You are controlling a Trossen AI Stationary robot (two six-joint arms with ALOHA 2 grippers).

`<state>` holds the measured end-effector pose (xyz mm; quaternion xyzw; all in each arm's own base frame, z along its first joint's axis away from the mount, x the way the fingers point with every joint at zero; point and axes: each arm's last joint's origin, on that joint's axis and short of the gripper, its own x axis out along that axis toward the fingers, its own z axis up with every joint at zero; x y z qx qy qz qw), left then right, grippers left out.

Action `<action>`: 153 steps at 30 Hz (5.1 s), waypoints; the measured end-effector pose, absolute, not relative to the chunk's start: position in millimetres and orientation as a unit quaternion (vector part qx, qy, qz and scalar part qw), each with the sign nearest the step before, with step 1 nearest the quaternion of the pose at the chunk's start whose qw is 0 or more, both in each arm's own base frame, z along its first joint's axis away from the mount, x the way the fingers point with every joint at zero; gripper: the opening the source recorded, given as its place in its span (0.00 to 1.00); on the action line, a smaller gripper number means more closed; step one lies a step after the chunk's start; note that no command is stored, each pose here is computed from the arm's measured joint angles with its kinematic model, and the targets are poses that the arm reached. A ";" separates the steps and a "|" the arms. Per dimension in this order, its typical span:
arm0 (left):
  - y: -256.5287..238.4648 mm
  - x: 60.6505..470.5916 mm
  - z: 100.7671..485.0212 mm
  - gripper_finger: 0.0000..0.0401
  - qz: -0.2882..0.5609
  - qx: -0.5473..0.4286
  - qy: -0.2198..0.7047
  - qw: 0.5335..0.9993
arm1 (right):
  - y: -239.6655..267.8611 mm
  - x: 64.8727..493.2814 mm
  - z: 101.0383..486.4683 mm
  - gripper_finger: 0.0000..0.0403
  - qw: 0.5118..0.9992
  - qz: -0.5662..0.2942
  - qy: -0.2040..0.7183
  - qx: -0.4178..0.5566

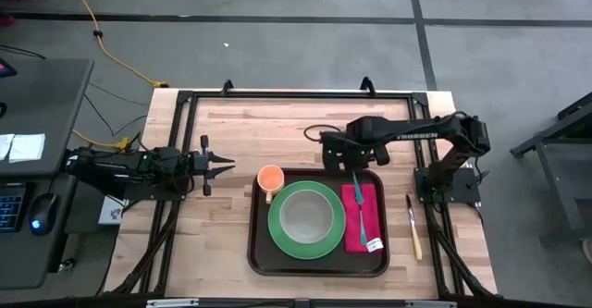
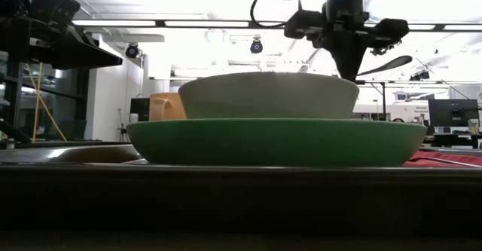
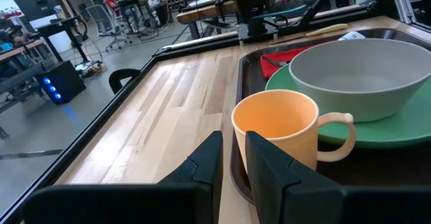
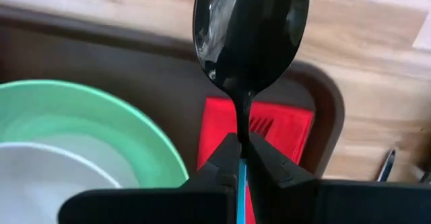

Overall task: Set up tray
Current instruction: Put the blue spoon on top of the red table napkin

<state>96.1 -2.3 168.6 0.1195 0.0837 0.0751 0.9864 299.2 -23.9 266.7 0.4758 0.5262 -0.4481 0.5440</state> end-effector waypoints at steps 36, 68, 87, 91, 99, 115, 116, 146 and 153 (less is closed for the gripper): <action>-2.3 96.1 168.6 0.24 0.075 0.120 0.084 0.986 | 56.2 297.7 266.4 0.00 0.511 -0.462 0.506 0.519; -2.3 96.1 168.6 0.24 0.075 0.120 0.084 0.986 | 61.0 294.8 200.4 0.00 0.497 -0.426 0.508 0.560; -2.3 96.1 168.7 0.24 0.075 0.120 0.084 0.986 | 60.4 292.7 193.8 0.00 0.493 -0.433 0.502 0.563; -2.3 96.1 168.6 0.24 0.075 0.120 0.084 0.986 | 60.2 292.3 193.7 0.00 0.494 -0.434 0.503 0.561; -2.3 96.1 168.6 0.24 0.075 0.120 0.084 0.986 | 59.8 291.0 191.2 0.00 0.494 -0.441 0.511 0.549; -2.2 96.1 168.7 0.24 0.076 0.120 0.084 0.986 | 59.3 295.0 179.4 0.00 0.495 -0.454 0.516 0.532; -2.2 96.1 168.7 0.24 0.076 0.120 0.084 0.986 | 59.3 295.0 178.5 0.00 0.493 -0.454 0.514 0.535; -2.2 96.1 168.7 0.24 0.076 0.120 0.084 0.986 | 60.7 290.9 157.4 0.00 0.470 -0.434 0.511 0.574; -2.2 96.1 168.7 0.24 0.076 0.120 0.084 0.986 | 61.0 291.6 157.6 0.00 0.473 -0.430 0.510 0.575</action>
